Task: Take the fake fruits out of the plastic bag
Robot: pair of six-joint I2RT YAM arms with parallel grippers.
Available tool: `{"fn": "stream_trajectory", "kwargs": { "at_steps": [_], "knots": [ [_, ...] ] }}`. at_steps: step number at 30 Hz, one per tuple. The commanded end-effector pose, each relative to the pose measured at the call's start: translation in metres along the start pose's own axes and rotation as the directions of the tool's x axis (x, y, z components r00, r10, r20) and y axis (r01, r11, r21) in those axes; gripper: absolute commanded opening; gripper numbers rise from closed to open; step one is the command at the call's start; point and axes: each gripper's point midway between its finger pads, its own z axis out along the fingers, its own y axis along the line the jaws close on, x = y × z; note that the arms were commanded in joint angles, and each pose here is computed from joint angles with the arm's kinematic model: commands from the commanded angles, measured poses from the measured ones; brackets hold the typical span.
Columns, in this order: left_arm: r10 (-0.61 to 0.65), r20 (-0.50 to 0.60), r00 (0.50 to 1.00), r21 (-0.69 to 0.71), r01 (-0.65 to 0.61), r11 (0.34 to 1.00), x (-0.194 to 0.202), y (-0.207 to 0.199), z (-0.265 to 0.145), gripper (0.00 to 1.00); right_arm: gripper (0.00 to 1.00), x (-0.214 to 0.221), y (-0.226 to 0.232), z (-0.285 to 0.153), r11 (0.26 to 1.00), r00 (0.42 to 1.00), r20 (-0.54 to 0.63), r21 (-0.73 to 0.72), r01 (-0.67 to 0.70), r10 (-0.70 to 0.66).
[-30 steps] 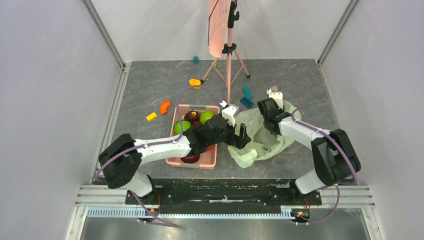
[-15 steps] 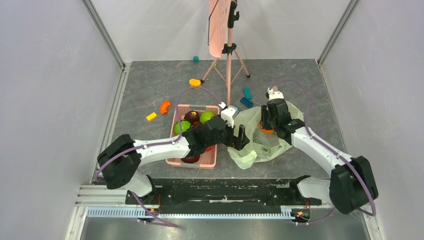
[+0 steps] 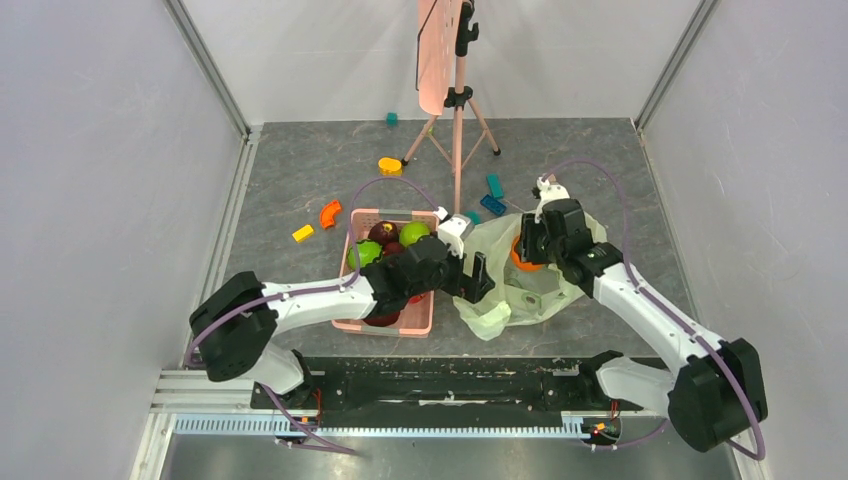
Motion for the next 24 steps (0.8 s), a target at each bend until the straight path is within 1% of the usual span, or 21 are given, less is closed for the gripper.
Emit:
{"fn": "stream_trajectory", "kwargs": {
  "at_steps": [1,7,12,15,20,22,24],
  "knots": [
    [-0.033,0.071,0.997,0.0,0.033,0.999,-0.022,-0.005,-0.014,1.0,0.31,-0.042,0.02,-0.03,0.996,0.993,0.116,-0.09,0.005,0.005],
    [-0.022,0.136,0.991,0.02,0.02,1.0,-0.053,-0.017,-0.039,1.0,0.32,-0.067,0.037,-0.066,0.985,0.985,0.17,-0.173,0.017,0.013],
    [0.008,0.23,0.973,0.011,-0.011,1.0,-0.091,-0.023,-0.08,1.0,0.33,-0.089,0.052,-0.1,0.968,0.976,0.218,-0.25,0.033,0.023],
    [0.034,0.301,0.953,-0.02,-0.029,0.999,-0.114,-0.021,-0.109,1.0,0.33,-0.1,0.068,-0.117,0.943,0.97,0.241,-0.329,0.054,0.028],
    [0.11,0.36,0.926,-0.16,-0.055,0.986,-0.135,0.002,-0.16,1.0,0.33,-0.113,0.101,-0.132,0.878,0.964,0.263,-0.469,0.091,0.04],
    [0.14,0.372,0.917,-0.224,-0.058,0.973,-0.14,0.014,-0.18,1.0,0.33,-0.111,0.122,-0.132,0.851,0.966,0.258,-0.512,0.119,0.02],
    [0.163,0.382,0.91,-0.295,-0.047,0.954,-0.143,0.028,-0.201,1.0,0.33,-0.106,0.145,-0.125,0.841,0.969,0.247,-0.519,0.15,-0.021]
  ]
}}
